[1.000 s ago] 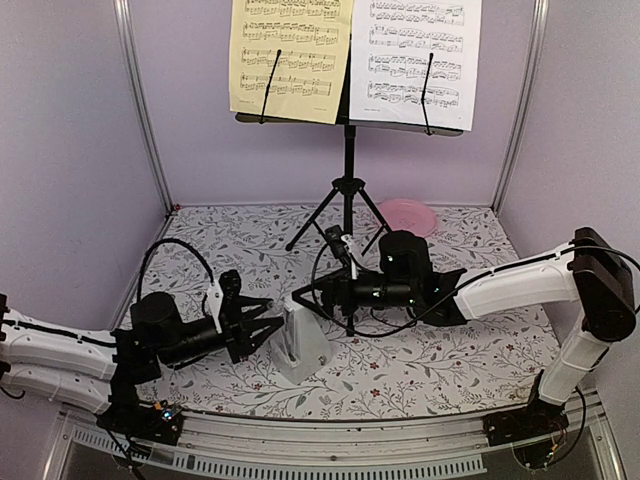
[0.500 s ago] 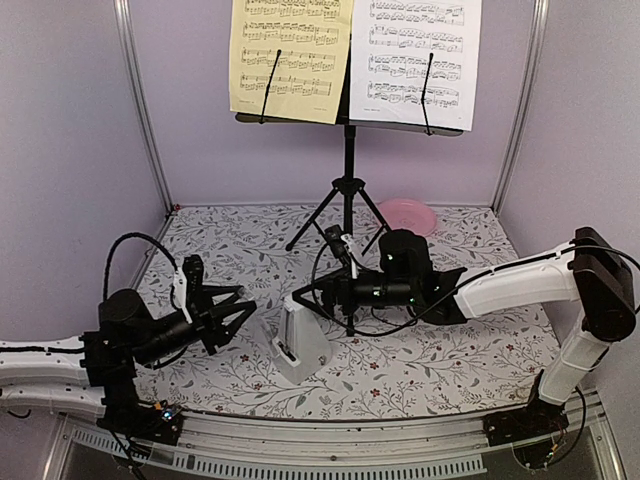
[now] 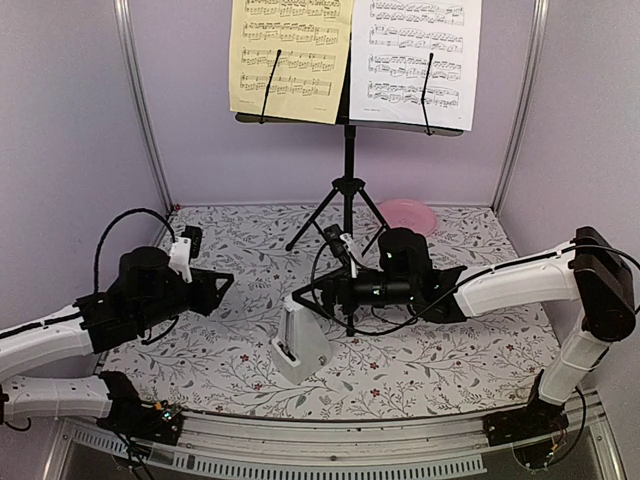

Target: Set up the instrument practice props

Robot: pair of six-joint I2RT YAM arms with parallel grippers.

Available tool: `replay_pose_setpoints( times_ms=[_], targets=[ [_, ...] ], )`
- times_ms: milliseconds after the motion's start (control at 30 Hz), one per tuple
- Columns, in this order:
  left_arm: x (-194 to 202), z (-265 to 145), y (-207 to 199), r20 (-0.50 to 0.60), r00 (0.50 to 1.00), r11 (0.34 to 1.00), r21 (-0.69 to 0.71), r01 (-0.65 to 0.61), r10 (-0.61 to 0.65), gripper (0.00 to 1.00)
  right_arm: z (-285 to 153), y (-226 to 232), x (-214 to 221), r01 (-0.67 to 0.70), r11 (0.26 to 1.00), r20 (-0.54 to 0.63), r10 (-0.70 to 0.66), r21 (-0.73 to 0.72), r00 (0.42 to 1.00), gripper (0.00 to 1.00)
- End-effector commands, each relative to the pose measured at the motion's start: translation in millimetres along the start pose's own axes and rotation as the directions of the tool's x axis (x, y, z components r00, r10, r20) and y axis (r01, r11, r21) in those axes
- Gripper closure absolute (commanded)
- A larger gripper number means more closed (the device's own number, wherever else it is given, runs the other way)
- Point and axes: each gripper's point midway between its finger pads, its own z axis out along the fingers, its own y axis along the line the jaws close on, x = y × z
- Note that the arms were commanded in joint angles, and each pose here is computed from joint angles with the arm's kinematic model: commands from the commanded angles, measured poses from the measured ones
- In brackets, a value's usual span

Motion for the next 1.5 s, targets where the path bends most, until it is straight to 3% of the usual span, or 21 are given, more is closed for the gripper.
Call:
replay_pose_setpoints(
  times_ms=[0, 167, 800, 933, 1033, 1233, 1467],
  targets=[
    [25.8, 15.2, 26.2, -0.16, 0.984, 0.994, -0.093, 0.058, -0.073, 0.84, -6.7, -54.3, 66.7, -0.024, 0.983, -0.205, 0.063, 0.183, 0.977, 0.07],
    [40.2, 37.1, 40.8, -0.232, 0.969, 0.987, -0.154, 0.048, -0.083, 0.86, -7.1, -53.0, 65.0, -0.024, 0.983, -0.202, 0.061, 0.181, 0.978, 0.06],
    [73.5, 125.7, 70.9, -0.333, 0.938, 0.985, -0.169, 0.041, -0.096, 0.86, -3.6, -40.2, 55.7, -0.012, 0.99, -0.189, 0.038, 0.14, 0.981, 0.06],
    [83.1, 140.7, 73.1, -0.36, 0.928, 0.986, -0.159, 0.038, -0.094, 0.8, -2.7, -33.6, 48.2, -0.002, 0.993, -0.177, 0.023, 0.119, 0.984, 0.05],
    [85.5, 145.9, 72.1, -0.368, 0.925, 0.988, -0.148, 0.043, -0.096, 0.66, -0.9, -27.3, 41.6, 0.01, 0.995, -0.168, 0.007, 0.101, 0.986, 0.05],
    [54.2, 126.4, 52.6, -0.256, 0.963, 0.996, -0.053, 0.073, -0.084, 0.45, 0.8, -18.6, 29.9, 0.023, 0.997, -0.148, -0.012, 0.073, 0.989, 0.04],
    [40.8, 62.3, -12.2, -0.08, 0.996, 0.98, 0.198, -0.012, 0.028, 0.46, -0.9, -9.2, 18.2, 0.039, 0.998, -0.124, -0.033, 0.048, 0.992, 0.04]
  ],
)
